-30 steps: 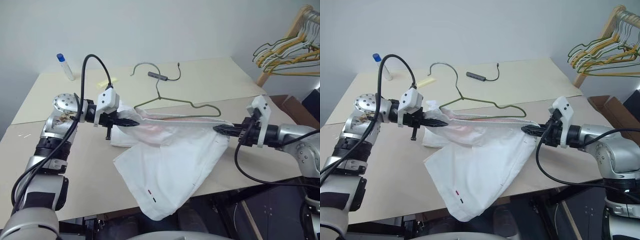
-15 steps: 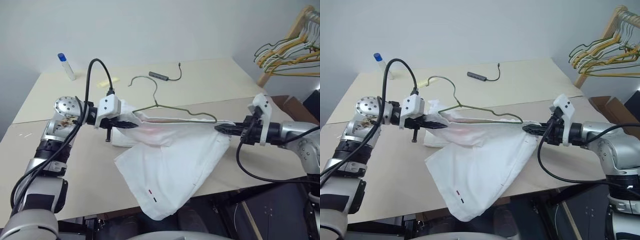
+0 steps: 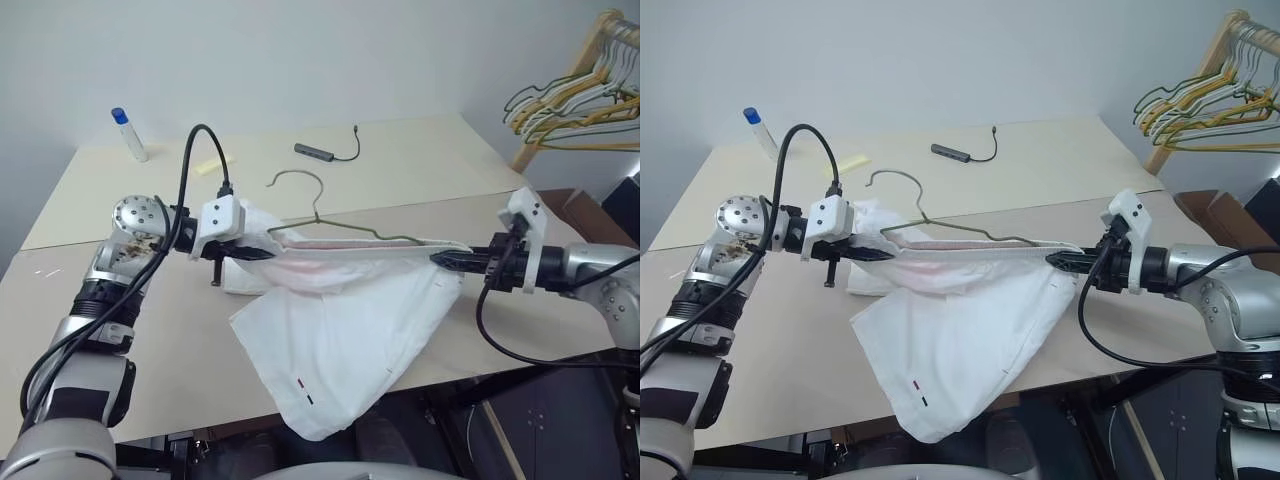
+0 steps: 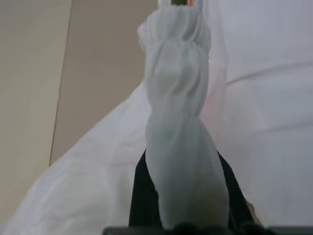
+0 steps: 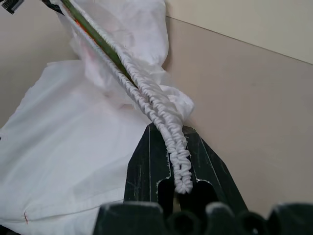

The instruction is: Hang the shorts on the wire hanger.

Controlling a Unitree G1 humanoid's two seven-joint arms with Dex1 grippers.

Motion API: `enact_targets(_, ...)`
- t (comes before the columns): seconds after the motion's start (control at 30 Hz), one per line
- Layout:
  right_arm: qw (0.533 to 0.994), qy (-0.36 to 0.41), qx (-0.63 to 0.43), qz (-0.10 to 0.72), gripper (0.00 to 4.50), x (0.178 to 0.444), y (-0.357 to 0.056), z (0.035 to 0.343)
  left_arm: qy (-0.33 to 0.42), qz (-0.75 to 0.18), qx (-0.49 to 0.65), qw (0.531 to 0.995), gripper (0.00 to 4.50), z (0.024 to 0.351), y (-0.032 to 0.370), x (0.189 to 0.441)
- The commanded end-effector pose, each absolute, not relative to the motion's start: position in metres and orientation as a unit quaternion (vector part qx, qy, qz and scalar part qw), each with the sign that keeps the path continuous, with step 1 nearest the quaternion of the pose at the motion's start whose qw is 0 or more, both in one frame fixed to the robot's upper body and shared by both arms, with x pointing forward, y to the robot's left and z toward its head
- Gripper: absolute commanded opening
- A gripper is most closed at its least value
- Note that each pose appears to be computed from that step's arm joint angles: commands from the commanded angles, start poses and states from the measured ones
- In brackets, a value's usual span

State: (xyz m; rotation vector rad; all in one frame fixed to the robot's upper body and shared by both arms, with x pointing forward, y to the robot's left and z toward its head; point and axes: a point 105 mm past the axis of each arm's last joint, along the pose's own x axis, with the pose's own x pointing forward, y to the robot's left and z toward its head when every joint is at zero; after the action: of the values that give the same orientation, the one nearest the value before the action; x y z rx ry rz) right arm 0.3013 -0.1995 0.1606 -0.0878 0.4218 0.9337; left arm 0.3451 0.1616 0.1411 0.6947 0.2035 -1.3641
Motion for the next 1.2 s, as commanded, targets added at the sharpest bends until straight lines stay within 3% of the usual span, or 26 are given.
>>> enact_targets(0.03, 0.900, 0.173, -0.066, 0.394, 0.02, 0.309, -0.228, 0.187, 0.133, -0.582, 0.342, 0.725, 0.00, 0.138, 0.191, 0.347)
enact_targets(0.33, 0.890, 0.157, -0.089, 0.418, 0.02, 0.306, -0.213, 0.194, 0.159, -0.554, 0.387, 0.720, 0.00, 0.126, 0.192, 0.360)
enact_targets(0.47, 0.879, 0.148, -0.121, 0.437, 0.02, 0.302, -0.194, 0.194, 0.136, -0.564, 0.366, 0.728, 0.00, 0.135, 0.179, 0.365)
enact_targets(0.63, 0.870, 0.132, -0.128, 0.458, 1.65, 0.300, -0.172, 0.197, 0.115, -0.577, 0.351, 0.729, 0.00, 0.142, 0.160, 0.368)
enact_targets(0.9, 0.875, 0.114, -0.148, 0.446, 4.34, 0.300, -0.171, 0.208, 0.099, -0.587, 0.348, 0.724, 0.00, 0.148, 0.150, 0.369)
enact_targets(1.07, 0.855, 0.107, -0.198, 0.468, 4.45, 0.301, -0.144, 0.218, 0.080, -0.598, 0.345, 0.719, 0.00, 0.157, 0.142, 0.369)
enact_targets(1.2, 0.832, 0.145, -0.261, 0.468, 4.45, 0.317, -0.129, 0.207, 0.062, -0.606, 0.340, 0.716, 0.00, 0.166, 0.132, 0.369)
